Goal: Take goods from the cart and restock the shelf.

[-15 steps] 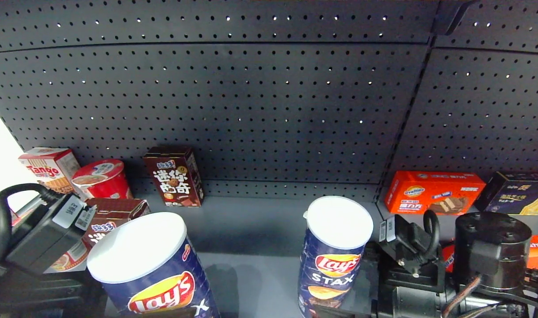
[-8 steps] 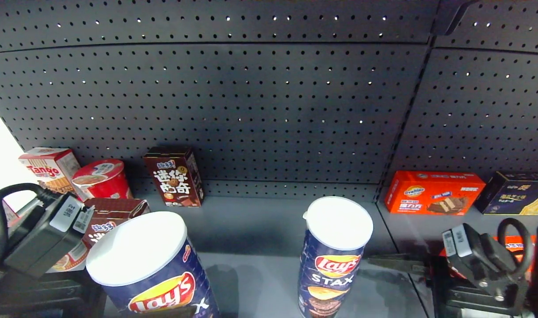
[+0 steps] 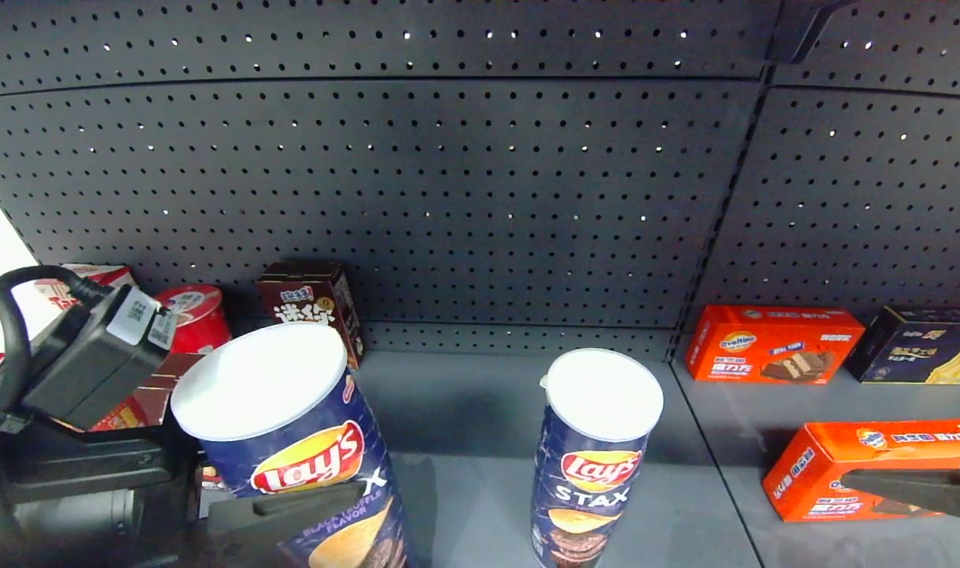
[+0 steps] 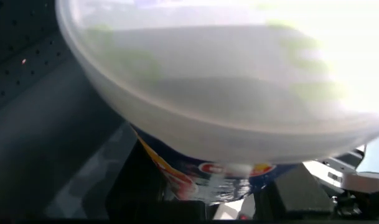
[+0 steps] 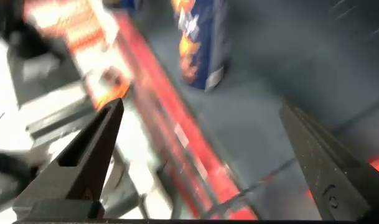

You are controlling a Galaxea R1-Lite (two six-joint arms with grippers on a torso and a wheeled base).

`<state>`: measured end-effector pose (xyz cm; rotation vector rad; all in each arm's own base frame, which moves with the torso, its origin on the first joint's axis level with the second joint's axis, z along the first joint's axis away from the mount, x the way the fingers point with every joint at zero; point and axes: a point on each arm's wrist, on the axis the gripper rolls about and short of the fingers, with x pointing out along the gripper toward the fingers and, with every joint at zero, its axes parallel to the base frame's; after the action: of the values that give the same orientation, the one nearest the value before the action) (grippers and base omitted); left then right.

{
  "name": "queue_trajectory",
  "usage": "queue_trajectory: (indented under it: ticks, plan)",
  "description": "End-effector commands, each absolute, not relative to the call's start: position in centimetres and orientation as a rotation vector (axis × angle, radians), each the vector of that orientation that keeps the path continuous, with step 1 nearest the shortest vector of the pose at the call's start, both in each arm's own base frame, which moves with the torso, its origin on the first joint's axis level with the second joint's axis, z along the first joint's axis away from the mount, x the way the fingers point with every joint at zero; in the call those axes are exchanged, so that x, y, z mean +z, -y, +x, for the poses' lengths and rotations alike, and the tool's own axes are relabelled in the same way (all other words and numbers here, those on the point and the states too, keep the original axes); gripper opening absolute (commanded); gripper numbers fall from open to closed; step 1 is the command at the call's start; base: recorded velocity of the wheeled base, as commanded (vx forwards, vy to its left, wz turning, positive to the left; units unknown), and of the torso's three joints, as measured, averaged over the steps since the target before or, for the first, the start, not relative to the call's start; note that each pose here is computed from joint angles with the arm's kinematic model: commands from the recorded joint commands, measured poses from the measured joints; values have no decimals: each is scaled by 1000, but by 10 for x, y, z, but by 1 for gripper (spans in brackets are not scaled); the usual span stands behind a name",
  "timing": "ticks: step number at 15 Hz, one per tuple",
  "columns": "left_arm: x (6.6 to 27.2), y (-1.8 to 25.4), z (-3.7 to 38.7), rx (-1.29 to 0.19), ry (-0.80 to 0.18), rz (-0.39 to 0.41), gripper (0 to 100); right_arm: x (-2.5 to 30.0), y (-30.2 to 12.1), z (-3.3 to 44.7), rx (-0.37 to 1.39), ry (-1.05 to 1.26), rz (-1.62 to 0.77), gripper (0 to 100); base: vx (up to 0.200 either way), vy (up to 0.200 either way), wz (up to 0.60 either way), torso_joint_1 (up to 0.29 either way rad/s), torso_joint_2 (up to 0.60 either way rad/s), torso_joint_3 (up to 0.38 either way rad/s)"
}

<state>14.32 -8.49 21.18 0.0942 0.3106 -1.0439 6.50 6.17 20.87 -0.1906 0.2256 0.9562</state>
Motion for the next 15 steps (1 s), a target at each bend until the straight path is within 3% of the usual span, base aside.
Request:
queue_trajectory:
  ticks: [1, 11, 15]
  plan:
    - [210, 95, 161, -1061, -333, 114, 0, 221, -53, 55, 942, -142, -154, 100, 0, 0, 0, 0, 0, 0]
    - [225, 124, 220, -1136, -325, 105, 0, 218, -56, 58, 940, -172, -116, 100, 0, 0, 0, 0, 0, 0]
    - [219, 136, 247, -1139, -336, 123, 0, 222, -62, 65, 938, -155, -114, 100, 0, 0, 0, 0, 0, 0]
